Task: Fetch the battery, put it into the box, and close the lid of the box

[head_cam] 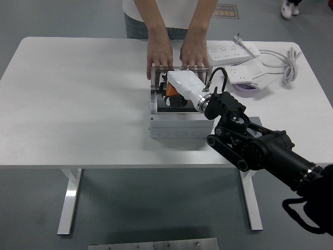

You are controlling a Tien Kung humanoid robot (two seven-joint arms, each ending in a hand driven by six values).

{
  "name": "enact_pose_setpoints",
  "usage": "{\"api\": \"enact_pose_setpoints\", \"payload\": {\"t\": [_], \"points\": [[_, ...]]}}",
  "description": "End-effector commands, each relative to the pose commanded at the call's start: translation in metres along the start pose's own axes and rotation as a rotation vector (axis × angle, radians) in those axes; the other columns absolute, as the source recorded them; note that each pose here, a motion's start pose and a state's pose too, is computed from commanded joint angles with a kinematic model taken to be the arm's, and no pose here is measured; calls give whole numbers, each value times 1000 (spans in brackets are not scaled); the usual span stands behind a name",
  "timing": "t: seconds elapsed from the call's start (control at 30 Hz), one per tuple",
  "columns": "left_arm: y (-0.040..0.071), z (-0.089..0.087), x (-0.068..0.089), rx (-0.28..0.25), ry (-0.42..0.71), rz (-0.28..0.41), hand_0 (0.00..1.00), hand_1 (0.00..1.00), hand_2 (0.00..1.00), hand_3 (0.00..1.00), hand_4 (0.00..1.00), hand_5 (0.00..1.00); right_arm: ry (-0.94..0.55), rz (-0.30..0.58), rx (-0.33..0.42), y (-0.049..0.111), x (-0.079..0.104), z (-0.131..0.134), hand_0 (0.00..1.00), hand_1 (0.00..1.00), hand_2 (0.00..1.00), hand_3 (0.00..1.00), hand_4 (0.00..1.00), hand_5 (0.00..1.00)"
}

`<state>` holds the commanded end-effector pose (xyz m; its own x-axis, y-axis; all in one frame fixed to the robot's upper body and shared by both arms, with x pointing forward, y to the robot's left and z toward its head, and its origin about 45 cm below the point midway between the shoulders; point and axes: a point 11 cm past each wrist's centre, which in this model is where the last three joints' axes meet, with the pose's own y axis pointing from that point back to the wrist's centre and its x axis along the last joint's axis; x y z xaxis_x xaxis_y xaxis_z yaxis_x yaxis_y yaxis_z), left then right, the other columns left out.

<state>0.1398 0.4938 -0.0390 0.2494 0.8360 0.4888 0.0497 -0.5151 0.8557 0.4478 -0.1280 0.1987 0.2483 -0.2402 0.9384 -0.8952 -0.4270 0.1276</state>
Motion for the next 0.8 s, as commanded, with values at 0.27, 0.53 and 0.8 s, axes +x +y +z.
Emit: {"api": "enact_pose_setpoints", "payload": {"t": [0.27,0.53,0.8], "points": [[0,1,0,-2,-2,0,632,698,573,541,500,2,-23,15,0,0,-3,1,137,197,241,325,300,13],[0,0,1,-1,-3,1,632,698,573,541,500,2,-61,16,-4,1,-5,4,138,198,243,326,302,11],[0,0,2,-1,-4,2,632,698,573,541,500,2,-88,6,-3,2,-8,5,180,246,301,406,439,29]]}}
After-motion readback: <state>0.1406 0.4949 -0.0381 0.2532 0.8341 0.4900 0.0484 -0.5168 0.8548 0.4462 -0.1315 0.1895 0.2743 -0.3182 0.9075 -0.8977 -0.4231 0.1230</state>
